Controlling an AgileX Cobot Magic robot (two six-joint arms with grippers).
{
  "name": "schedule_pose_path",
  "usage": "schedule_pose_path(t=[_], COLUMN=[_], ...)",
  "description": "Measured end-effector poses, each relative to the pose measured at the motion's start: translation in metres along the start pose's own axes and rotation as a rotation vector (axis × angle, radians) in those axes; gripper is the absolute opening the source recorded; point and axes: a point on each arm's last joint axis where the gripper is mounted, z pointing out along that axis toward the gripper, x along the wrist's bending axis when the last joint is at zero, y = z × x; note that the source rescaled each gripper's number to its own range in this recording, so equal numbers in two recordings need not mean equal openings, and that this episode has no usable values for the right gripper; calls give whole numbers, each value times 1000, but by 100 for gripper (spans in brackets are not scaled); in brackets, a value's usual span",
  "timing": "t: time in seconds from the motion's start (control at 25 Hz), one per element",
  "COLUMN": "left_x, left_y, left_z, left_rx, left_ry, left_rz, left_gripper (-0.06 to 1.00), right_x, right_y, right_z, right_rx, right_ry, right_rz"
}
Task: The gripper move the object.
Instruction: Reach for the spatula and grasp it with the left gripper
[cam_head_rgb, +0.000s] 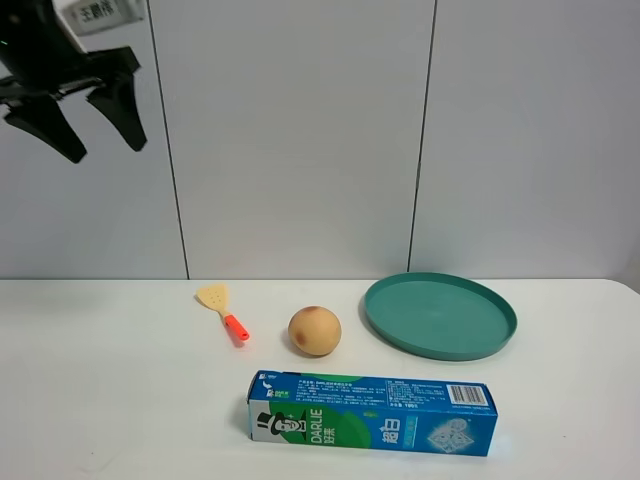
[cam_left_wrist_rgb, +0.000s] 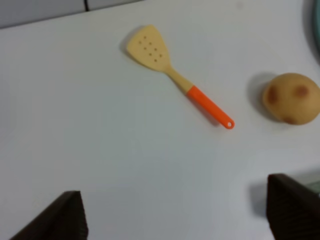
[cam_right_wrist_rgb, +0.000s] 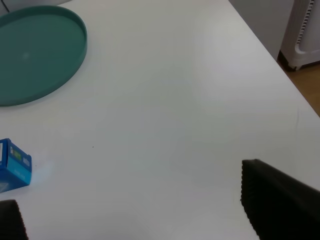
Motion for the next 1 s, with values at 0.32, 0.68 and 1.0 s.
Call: schedule_pose_path(t=[0.32,0.68,1.0], left_x=[-39,-49,-50], left_y=[26,9,6], left_z=[83,175,195], left_rx=[95,194,150], left_ry=[-92,-55,57], left_rz=[-85,-251,-289], left_gripper=[100,100,100], right_x=[0,0,0], right_y=[0,0,0], right_z=[0,0,0], right_rx=[0,0,0], right_ry=[0,0,0], right_rz=[0,0,0])
